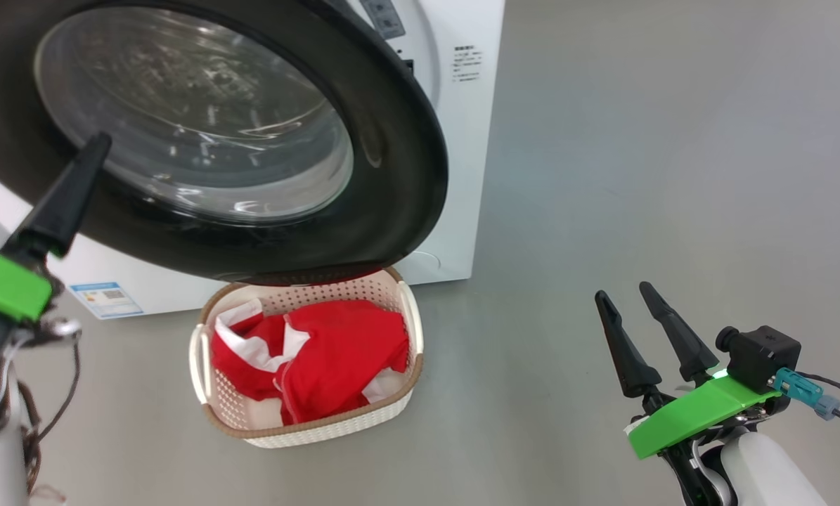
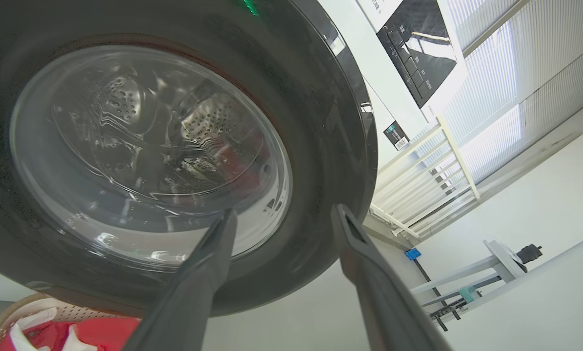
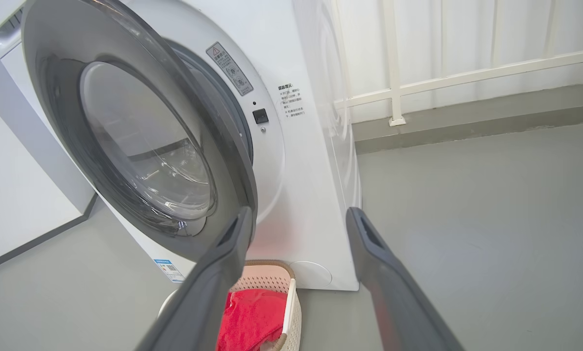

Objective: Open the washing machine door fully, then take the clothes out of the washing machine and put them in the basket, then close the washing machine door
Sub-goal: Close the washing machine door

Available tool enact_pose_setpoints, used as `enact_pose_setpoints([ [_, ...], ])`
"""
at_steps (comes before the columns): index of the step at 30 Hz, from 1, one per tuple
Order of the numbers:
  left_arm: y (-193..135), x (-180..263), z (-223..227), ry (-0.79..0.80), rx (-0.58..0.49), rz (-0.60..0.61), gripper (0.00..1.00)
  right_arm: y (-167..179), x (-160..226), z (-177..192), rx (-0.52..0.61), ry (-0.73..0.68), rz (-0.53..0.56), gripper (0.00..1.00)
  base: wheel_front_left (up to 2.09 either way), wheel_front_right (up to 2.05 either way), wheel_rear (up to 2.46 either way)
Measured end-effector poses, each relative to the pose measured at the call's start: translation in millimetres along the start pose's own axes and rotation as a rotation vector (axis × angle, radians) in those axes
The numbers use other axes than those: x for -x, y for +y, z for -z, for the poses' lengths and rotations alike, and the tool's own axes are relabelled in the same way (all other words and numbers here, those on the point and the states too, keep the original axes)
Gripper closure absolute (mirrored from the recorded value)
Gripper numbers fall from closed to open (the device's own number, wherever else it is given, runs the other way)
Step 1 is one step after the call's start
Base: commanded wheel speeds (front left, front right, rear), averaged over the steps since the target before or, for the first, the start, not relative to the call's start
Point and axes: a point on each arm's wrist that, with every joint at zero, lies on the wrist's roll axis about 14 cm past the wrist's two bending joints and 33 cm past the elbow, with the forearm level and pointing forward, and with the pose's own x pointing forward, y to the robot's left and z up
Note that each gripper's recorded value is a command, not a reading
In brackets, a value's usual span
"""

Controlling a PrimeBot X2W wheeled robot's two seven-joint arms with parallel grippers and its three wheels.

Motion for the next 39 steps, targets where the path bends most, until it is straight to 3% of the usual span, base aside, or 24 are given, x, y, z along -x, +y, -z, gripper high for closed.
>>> enact_pose_setpoints([
  [20, 57.8, 75.3, 18.4, -0.148, -0.215, -0.197, 0.00, 17.8, -13.3, 0.9, -0.010, -0.003, -0.053, 0.00, 0.00, 0.00, 0.00],
  [39, 78.6, 113.0, 59.4, -0.280, -0.450, -0.278, 0.00, 17.5, -11.8, -0.4, 0.006, -0.002, -0.063, 0.00, 0.00, 0.00, 0.00],
])
